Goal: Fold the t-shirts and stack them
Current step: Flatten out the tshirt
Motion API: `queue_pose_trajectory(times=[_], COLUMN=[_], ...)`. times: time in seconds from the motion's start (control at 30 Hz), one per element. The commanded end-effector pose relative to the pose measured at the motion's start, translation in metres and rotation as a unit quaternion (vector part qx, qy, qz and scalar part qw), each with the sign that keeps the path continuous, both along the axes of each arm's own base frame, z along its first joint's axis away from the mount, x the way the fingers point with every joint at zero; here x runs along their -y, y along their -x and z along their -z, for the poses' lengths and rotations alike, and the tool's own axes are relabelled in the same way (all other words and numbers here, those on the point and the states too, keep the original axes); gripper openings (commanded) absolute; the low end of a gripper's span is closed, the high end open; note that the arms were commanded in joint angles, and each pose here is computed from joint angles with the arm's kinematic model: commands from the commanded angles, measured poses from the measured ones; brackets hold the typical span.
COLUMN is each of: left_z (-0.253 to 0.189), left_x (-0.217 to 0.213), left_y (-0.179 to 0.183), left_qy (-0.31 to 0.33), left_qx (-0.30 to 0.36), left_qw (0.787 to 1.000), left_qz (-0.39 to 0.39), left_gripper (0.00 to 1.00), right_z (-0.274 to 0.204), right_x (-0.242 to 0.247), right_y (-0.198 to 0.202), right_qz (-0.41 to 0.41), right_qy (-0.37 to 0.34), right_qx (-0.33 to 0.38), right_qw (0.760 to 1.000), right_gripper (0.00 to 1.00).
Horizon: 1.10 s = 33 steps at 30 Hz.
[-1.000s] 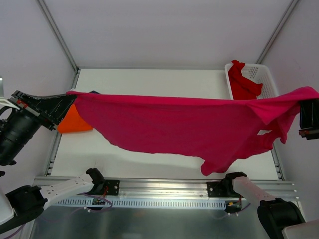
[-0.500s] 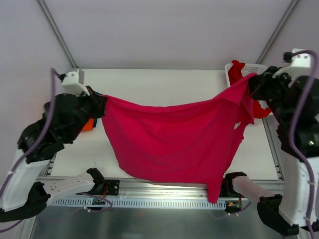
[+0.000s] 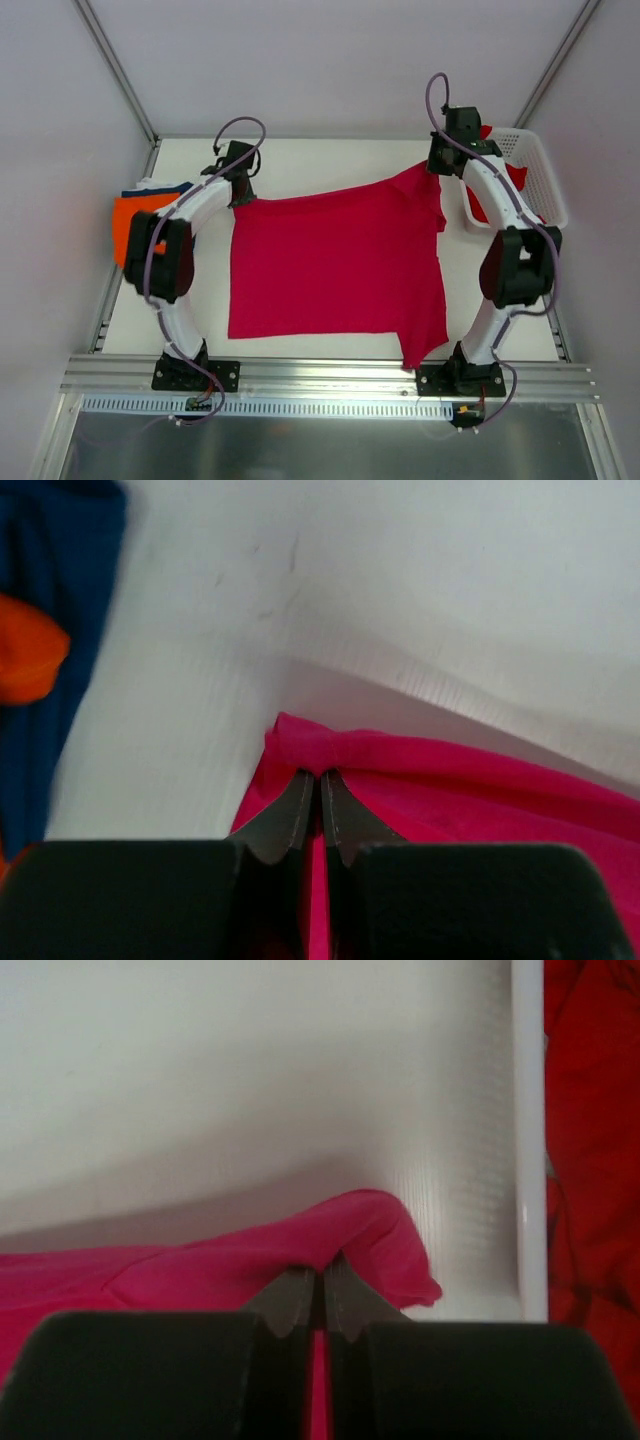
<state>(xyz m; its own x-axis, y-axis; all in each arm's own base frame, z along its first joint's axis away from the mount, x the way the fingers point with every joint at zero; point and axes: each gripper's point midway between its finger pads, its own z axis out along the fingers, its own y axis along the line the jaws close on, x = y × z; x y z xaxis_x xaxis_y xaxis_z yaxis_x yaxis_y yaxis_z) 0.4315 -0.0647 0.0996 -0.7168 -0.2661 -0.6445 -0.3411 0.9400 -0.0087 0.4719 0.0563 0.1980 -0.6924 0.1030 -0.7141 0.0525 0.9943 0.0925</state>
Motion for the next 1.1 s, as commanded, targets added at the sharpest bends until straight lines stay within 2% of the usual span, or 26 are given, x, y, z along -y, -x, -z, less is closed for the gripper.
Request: queue_pose_trajectory(times=[0.0, 0.03, 0.07, 0.1, 0.13, 0.17, 0.2, 0.23, 0.27, 0.3, 0.33, 0.5, 0.6, 0.63, 0.67, 0.7, 0.73, 0.77, 0.8, 0.83, 0.87, 0.9, 0.93, 1.07], left_z=[-0.045, -0.024, -0.025, -0.049, -0.036, -0.054, -0.060, -0.066, -0.082, -0.099, -0.114, -0.180, -0.171, -0.163, -0.136, -0.132, -0.123, -0.102, -0.092, -0.082, -0.059, -0.060, -0.042, -0.021], left_x=[0.014, 0.013, 0.013, 0.014, 0.010, 0.009, 0.008, 0.007, 0.003, 0.003, 0.004, 0.015, 0.029, 0.034, 0.036, 0.040, 0.051, 0.055, 0.062, 0.072, 0.074, 0.080, 0.086, 0.105], left_y=[-0.087, -0.099, -0.112, -0.133, -0.142, -0.155, -0.160, -0.167, -0.171, -0.172, -0.175, -0.165, -0.148, -0.143, -0.133, -0.123, -0.114, -0.095, -0.084, -0.073, -0.056, -0.046, -0.029, 0.004], left_qy=[0.019, 0.002, -0.005, -0.007, -0.029, -0.033, -0.039, -0.051, -0.064, -0.078, -0.081, -0.092, -0.074, -0.070, -0.073, -0.063, -0.053, -0.037, -0.018, -0.006, -0.002, 0.014, 0.016, 0.042], left_qx=[0.109, 0.094, 0.101, 0.134, 0.127, 0.151, 0.160, 0.173, 0.193, 0.208, 0.229, 0.284, 0.272, 0.263, 0.236, 0.231, 0.223, 0.202, 0.191, 0.182, 0.156, 0.157, 0.136, 0.104], left_qw=[0.994, 0.995, 0.995, 0.991, 0.992, 0.988, 0.986, 0.984, 0.979, 0.975, 0.970, 0.954, 0.959, 0.962, 0.968, 0.970, 0.972, 0.978, 0.980, 0.982, 0.986, 0.986, 0.988, 0.989], left_qz=[0.011, 0.010, 0.009, 0.004, -0.002, -0.007, -0.011, -0.009, -0.018, -0.012, -0.012, 0.005, 0.025, 0.030, 0.035, 0.035, 0.045, 0.044, 0.051, 0.058, 0.061, 0.059, 0.068, 0.093], left_gripper=[0.00, 0.00, 0.00, 0.00, 0.00, 0.11, 0.18, 0.28, 0.62, 0.83, 0.97, 0.99, 0.99, 0.99, 0.99, 0.97, 0.92, 0.80, 0.41, 0.16, 0.00, 0.00, 0.00, 0.00], right_z=[-0.018, -0.009, -0.009, -0.007, -0.013, -0.009, -0.011, -0.017, -0.024, -0.029, -0.038, -0.066, -0.054, -0.048, -0.041, -0.030, -0.025, -0.019, -0.010, -0.007, -0.001, 0.013, 0.012, 0.037], right_x=[0.006, 0.005, 0.007, 0.010, 0.012, 0.012, 0.014, 0.017, 0.019, 0.021, 0.022, 0.020, 0.017, 0.016, 0.014, 0.013, 0.010, 0.003, 0.002, 0.000, -0.003, -0.004, -0.007, -0.014], right_y=[-0.056, -0.072, -0.082, -0.089, -0.098, -0.108, -0.113, -0.120, -0.123, -0.124, -0.126, -0.103, -0.083, -0.078, -0.072, -0.061, -0.055, -0.048, -0.035, -0.028, -0.021, -0.009, -0.002, 0.036], right_qz=[0.029, 0.034, 0.041, 0.051, 0.057, 0.055, 0.062, 0.066, 0.068, 0.063, 0.061, 0.049, 0.042, 0.041, 0.036, 0.031, 0.026, 0.015, 0.013, 0.016, 0.014, 0.013, 0.009, 0.003], right_qy=[-0.001, 0.002, 0.004, 0.011, 0.013, 0.017, 0.022, 0.026, 0.032, 0.043, 0.046, 0.038, 0.035, 0.034, 0.029, 0.026, 0.018, 0.010, 0.008, 0.002, -0.001, -0.003, -0.012, -0.026], right_qx=[0.064, 0.064, 0.075, 0.081, 0.094, 0.104, 0.113, 0.133, 0.147, 0.156, 0.172, 0.197, 0.174, 0.163, 0.153, 0.131, 0.122, 0.112, 0.096, 0.089, 0.079, 0.059, 0.055, -0.022], right_qw=[0.998, 0.997, 0.996, 0.995, 0.994, 0.993, 0.991, 0.989, 0.986, 0.985, 0.982, 0.979, 0.983, 0.985, 0.987, 0.990, 0.992, 0.994, 0.995, 0.996, 0.997, 0.998, 0.998, 0.999], right_gripper=[0.00, 0.00, 0.00, 0.01, 0.22, 0.54, 0.88, 0.99, 0.99, 0.99, 1.00, 1.00, 1.00, 0.99, 0.99, 0.99, 0.97, 0.93, 0.71, 0.52, 0.23, 0.01, 0.00, 0.00])
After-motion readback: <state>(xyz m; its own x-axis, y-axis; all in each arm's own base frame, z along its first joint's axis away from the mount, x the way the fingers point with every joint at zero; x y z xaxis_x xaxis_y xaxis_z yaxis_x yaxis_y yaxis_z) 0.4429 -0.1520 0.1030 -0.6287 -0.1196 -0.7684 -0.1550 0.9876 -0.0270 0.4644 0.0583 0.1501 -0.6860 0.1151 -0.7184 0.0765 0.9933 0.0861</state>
